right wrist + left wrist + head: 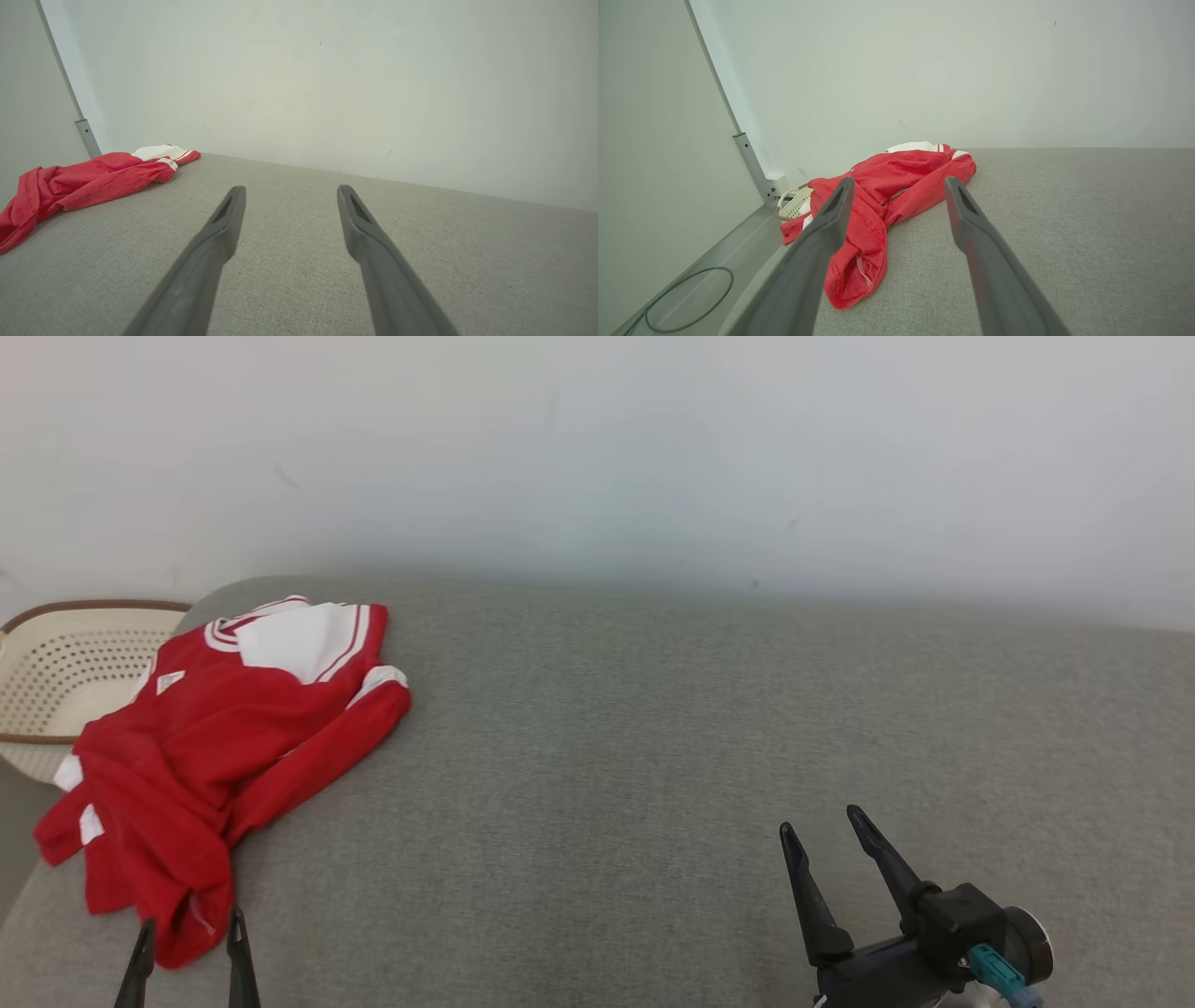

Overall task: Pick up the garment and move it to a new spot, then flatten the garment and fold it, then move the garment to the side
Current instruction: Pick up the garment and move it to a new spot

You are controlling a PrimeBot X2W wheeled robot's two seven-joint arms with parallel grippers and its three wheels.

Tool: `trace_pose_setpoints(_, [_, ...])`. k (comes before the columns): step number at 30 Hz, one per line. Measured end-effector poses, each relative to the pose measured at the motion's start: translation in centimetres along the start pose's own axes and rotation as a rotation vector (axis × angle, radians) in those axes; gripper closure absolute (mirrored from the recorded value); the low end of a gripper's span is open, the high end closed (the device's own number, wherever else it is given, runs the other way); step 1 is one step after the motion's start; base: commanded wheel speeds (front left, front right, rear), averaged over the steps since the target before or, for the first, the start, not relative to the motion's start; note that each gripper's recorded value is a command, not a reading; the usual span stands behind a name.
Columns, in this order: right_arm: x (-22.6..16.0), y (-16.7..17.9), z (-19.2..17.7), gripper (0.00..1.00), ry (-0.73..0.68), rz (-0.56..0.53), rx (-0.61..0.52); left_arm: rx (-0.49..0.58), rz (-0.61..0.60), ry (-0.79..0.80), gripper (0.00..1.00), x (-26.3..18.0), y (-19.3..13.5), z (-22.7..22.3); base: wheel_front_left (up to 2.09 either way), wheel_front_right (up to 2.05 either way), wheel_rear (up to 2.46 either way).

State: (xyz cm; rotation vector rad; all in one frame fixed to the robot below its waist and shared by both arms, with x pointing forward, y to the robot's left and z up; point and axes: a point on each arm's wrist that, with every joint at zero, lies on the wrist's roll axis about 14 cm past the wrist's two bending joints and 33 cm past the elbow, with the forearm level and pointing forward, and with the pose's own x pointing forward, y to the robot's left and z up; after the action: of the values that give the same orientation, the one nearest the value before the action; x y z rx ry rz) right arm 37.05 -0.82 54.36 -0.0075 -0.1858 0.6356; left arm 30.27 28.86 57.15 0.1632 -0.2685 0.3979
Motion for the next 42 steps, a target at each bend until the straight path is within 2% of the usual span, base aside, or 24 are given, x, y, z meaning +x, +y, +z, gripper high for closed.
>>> trace_pose_setpoints(23, [3.3, 6.6, 0.3, 0.00, -0.017, 0.207, 0.048, 0.042, 0.206, 0.027, 0.00, -4.6, 7.6, 0.0, 0.00, 0.00, 0.00])
trace_pose_setpoints(31, [3.7, 8.3, 0.6, 0.00, -0.024, 0.257, 0.052, 0.051, 0.249, 0.028, 0.00, -5.7, 9.2, 0.2, 0.00, 0.00, 0.00])
trace_pose_setpoints(42, [3.8, 8.8, 0.7, 0.00, -0.026, 0.270, 0.061, 0.036, 0.252, 0.022, 0.00, -5.8, 9.4, 0.3, 0.00, 0.00, 0.00])
